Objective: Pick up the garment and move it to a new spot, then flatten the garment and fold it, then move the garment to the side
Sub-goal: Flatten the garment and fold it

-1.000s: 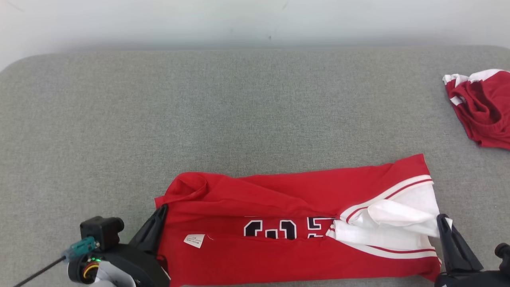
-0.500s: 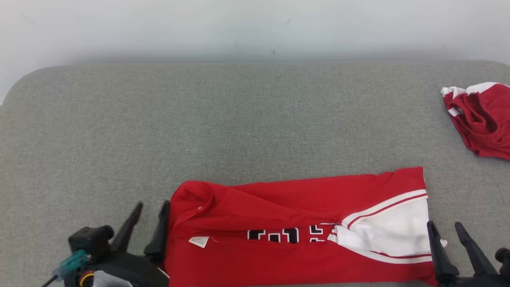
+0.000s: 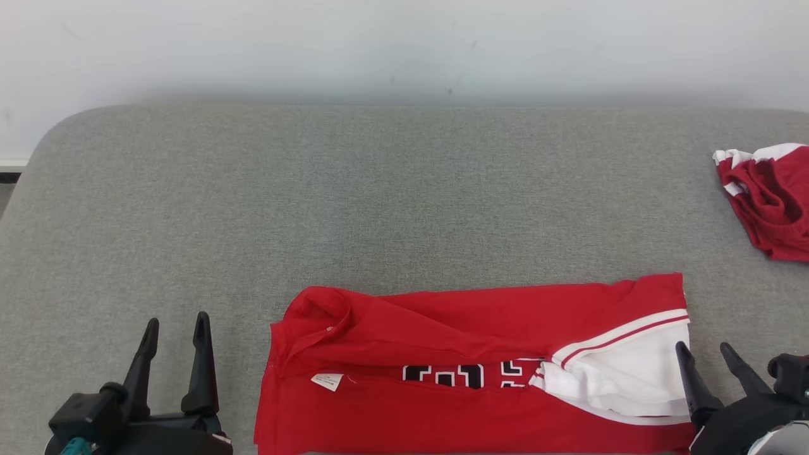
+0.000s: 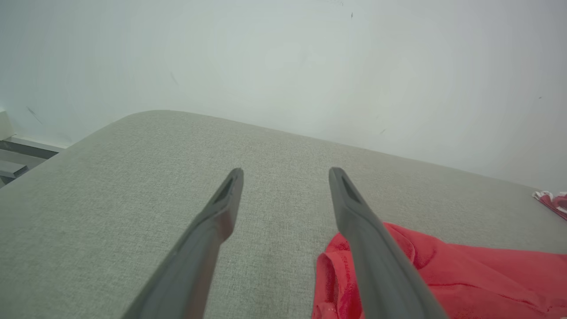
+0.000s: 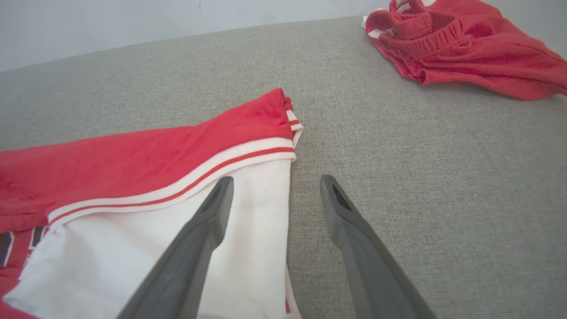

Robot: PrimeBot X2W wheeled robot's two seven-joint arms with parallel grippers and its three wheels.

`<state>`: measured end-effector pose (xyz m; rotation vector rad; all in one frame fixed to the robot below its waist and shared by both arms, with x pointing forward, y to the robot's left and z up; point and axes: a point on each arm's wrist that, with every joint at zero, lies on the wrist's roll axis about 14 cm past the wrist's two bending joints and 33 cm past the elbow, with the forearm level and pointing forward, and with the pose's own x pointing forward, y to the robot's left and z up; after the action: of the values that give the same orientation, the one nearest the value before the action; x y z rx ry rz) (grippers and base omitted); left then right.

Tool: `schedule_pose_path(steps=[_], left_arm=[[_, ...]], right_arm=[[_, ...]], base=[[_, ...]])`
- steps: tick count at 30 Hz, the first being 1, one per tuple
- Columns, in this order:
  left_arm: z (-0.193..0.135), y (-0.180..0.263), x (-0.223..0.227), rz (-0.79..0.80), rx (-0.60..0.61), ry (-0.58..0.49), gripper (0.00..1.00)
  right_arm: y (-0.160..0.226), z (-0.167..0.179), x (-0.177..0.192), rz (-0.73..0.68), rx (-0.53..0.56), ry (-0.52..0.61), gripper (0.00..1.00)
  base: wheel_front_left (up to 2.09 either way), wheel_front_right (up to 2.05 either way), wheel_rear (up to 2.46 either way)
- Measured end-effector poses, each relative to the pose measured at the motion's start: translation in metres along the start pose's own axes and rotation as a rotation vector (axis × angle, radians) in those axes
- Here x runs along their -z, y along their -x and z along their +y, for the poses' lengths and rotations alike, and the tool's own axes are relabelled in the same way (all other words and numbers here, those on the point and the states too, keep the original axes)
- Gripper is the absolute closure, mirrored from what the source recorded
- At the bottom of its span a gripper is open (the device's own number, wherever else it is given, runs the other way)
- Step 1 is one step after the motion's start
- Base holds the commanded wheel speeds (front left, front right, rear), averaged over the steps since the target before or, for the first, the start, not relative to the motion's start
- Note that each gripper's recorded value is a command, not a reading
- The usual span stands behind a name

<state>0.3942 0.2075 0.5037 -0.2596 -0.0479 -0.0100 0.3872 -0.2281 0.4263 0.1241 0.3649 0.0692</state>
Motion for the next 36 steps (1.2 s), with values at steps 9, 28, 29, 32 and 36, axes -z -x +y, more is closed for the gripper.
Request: schedule_pose_path(steps=[9,28,29,32,36], left_arm=[[0.008,0.010,0.006,0.002,-0.026,-0.046,0.00],[0.013,0.017,0.012,0.007,-0.050,-0.053,0.00],[0.012,0.017,0.012,0.006,-0.050,-0.055,0.00],[0.010,0.018,0.014,0.010,-0.043,-0.054,0.00],[0.005,0.016,0.013,0.007,-0.030,-0.054,0.00]], right_arm=[[-0.016,0.005,0.036,0.170,-0.012,0.006,0.00],[-0.026,0.003,0.048,0.266,-0.012,-0.054,1.00],[-0.024,-0.007,0.045,0.255,0.011,-0.060,1.00],[-0.015,-0.051,0.031,0.216,0.109,-0.053,1.00],[0.001,-0.102,0.011,0.164,0.223,-0.028,1.00]], base=[[0.00,0.00,0.00],[0.00,0.00,0.00],[0.00,0.00,0.00],[0.00,0.00,0.00],[0.00,0.00,0.00]])
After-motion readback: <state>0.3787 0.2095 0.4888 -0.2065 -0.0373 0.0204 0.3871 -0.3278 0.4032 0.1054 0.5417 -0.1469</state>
